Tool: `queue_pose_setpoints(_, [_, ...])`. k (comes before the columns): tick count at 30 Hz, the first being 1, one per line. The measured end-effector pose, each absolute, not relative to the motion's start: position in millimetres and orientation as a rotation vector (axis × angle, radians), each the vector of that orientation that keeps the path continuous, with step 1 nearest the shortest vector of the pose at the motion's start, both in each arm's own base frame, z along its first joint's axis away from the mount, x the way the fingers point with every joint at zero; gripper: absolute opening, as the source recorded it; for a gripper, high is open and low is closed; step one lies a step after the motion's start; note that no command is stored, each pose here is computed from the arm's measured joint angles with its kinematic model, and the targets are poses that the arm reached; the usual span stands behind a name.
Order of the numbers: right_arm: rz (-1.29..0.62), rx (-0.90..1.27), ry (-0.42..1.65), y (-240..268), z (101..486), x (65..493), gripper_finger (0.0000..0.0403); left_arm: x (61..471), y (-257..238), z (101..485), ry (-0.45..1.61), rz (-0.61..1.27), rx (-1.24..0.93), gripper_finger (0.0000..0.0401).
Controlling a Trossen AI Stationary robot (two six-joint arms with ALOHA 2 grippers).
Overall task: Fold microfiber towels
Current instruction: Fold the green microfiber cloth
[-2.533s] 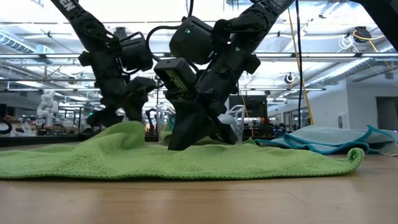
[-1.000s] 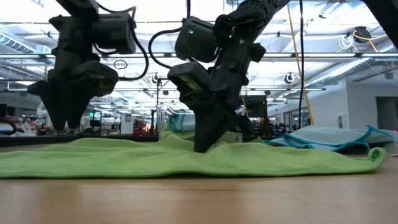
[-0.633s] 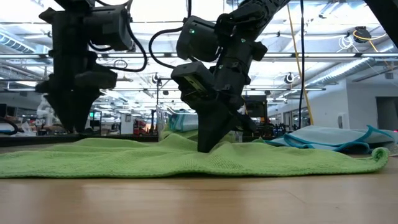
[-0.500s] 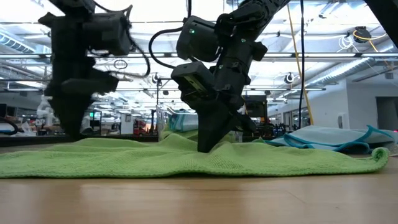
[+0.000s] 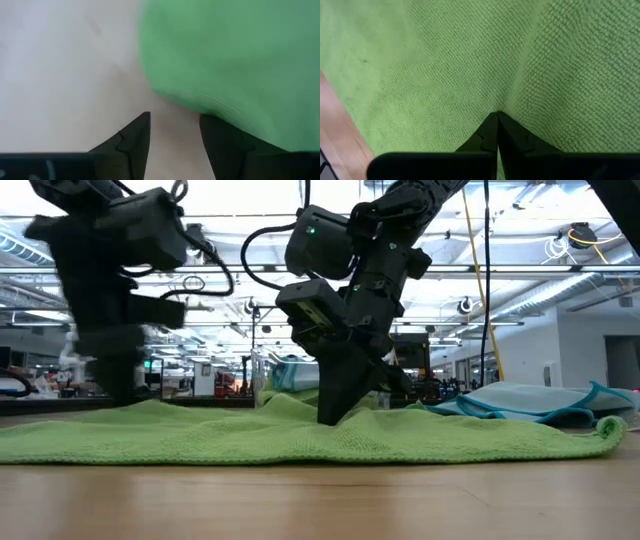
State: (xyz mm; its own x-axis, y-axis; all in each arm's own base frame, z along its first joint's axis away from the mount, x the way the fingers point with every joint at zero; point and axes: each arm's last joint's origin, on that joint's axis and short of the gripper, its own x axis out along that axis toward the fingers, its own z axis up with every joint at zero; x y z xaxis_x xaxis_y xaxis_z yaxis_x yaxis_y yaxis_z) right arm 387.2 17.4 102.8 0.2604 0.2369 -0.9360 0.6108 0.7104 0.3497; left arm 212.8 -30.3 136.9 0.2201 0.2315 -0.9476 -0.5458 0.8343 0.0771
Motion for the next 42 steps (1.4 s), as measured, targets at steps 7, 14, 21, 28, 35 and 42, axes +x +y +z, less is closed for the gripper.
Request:
queue_pose_setpoints(7, [-0.285,0.799,1.298,17.6,103.7,389.3,0.0,209.5,-23.4,119.5,1.096,0.566,-0.301,0.0172])
queue_pose_setpoints(14, [-0.276,0.789,1.303,17.8,103.6,388.9,0.0,203.4,-11.2,113.3,1.036,0.735,-0.307,0.0172])
queue_pose_setpoints(21, [-0.268,0.781,1.302,18.2,103.7,389.1,0.0,192.0,6.8,113.5,0.947,1.04,-0.406,0.0172])
queue_pose_setpoints(28, [-0.261,0.775,1.305,18.7,103.6,388.9,0.0,195.1,14.0,124.9,0.922,0.956,-0.526,0.0172])
queue_pose_setpoints(35, [-0.249,0.782,1.279,18.7,109.4,390.2,0.0,182.4,14.8,149.0,0.938,0.846,-1.105,0.0172])
queue_pose_setpoints(42, [-0.257,0.82,1.207,19.1,130.7,389.6,0.0,175.0,8.5,154.6,0.912,0.926,-1.268,0.0172])
